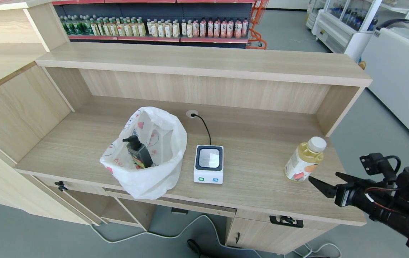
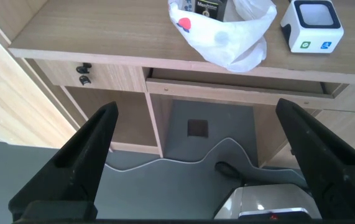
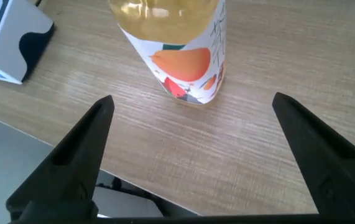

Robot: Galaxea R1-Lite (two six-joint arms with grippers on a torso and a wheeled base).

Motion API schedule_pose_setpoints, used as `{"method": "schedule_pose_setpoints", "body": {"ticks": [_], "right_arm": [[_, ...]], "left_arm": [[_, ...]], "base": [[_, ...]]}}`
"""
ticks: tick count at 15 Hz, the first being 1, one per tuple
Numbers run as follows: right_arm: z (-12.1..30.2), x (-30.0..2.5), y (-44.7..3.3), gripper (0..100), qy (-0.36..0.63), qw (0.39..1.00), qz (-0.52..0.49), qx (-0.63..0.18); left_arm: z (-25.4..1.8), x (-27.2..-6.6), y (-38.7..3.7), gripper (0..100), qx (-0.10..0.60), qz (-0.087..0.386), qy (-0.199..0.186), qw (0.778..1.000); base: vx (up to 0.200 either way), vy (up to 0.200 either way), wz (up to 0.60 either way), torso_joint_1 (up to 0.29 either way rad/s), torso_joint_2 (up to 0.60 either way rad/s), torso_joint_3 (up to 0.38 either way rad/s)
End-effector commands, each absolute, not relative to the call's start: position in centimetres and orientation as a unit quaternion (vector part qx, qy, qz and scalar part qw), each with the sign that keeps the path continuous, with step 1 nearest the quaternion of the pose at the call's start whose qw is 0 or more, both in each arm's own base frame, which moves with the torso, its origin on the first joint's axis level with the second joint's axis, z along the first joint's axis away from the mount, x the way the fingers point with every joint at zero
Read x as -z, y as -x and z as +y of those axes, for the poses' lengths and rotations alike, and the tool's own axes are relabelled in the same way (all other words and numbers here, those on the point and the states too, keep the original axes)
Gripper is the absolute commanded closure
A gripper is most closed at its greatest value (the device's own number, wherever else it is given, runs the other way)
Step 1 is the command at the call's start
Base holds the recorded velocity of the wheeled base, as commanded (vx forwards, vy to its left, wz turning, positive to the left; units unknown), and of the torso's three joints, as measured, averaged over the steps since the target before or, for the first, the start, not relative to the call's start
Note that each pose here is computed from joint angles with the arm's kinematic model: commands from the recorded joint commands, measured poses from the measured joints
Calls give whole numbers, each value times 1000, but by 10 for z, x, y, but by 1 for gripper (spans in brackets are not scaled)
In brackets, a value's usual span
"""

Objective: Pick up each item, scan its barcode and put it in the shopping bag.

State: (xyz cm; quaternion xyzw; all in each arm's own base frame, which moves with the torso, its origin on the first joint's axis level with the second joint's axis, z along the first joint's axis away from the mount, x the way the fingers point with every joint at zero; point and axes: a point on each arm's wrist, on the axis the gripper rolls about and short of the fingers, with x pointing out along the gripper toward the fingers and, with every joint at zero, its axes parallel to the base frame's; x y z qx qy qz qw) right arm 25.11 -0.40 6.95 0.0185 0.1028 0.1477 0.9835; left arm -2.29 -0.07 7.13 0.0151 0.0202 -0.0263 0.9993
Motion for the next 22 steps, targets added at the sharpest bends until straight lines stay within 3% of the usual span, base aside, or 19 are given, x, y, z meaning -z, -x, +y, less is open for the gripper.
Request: {"method": "schedule_pose_setpoints", "body": {"ticks": [1,12,22], "right_arm": [[3,-64,-268,0,-18,982,98,-161],[50,-60,-310,0,-14,985,63,-162],[55,-61,-343,0,-4,985,20,-171]], "left_arm": [[-1,-71,23,0,26,20,-15,999],[-1,-71,23,0,26,21,-14,999],[-1,-71,23,0,26,20,-15,999]], "base": [[0,0,0,0,0,0],[0,0,0,0,0,0],[0,0,0,0,0,0]]}}
